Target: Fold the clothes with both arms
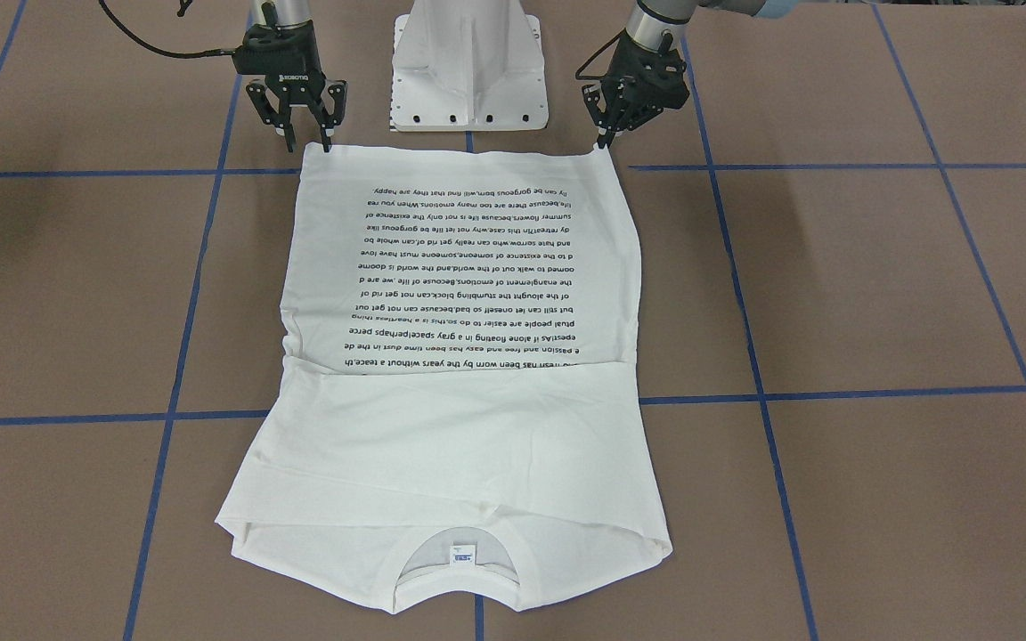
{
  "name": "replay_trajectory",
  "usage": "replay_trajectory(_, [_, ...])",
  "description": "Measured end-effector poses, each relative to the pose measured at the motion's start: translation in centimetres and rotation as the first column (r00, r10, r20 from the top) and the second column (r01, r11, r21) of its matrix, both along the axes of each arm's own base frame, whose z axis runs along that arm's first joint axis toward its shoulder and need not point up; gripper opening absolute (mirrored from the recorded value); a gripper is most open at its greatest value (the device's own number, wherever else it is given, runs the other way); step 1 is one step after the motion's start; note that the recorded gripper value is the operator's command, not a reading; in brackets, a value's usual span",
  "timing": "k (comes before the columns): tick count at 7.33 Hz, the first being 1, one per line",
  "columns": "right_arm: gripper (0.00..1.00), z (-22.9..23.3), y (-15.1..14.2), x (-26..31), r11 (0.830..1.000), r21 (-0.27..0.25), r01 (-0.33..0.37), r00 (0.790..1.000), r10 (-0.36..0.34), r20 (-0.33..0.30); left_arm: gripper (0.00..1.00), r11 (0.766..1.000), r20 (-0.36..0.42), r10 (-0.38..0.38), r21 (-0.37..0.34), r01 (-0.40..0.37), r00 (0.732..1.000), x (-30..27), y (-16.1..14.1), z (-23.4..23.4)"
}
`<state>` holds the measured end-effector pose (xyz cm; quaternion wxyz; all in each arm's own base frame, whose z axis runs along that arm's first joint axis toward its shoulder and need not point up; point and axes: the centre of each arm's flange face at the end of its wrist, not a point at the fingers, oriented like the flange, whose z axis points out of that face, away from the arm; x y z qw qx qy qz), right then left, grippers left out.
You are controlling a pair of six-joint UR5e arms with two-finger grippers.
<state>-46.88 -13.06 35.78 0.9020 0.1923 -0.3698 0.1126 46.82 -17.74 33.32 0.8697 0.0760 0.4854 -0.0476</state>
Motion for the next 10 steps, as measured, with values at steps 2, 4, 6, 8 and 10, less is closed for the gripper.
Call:
replay_trajectory(2, [0.53,0.6,0.4,-0.5,1.0,0.003,0.004,1.0,-0.004,-0.013,0.0,1.0,-0.002,-0.001,-0.001,0.001,1.0,0.0,0.0,-0.1])
replay_trajectory(4, [0.51,1.3,0.8,-1.0,1.0,0.004,0.007,1.0,-0.007,-0.026,0.0,1.0,-0.002,-0.002,-0.001,0.002,1.0,-0.1,0.0,-0.1])
replay_trajectory(6, [0.47,1.6,1.3,-1.3,1.0,0.007,0.015,0.999,-0.014,-0.032,0.0,1.0,-0.003,-0.002,-0.002,0.002,1.0,-0.3,0.0,-0.1])
replay_trajectory(8, [0.45,1.9,1.9,-1.5,1.0,0.011,0.025,0.999,-0.025,-0.037,0.0,1.0,-0.005,-0.002,-0.002,0.002,1.0,-0.4,0.0,-0.2])
replay_trajectory(10, [0.43,2.3,2.3,-1.8,0.999,0.012,0.03,0.999,-0.03,-0.046,0.0,1.0,-0.008,-0.003,-0.002,0.003,1.0,-0.5,0.0,-0.3])
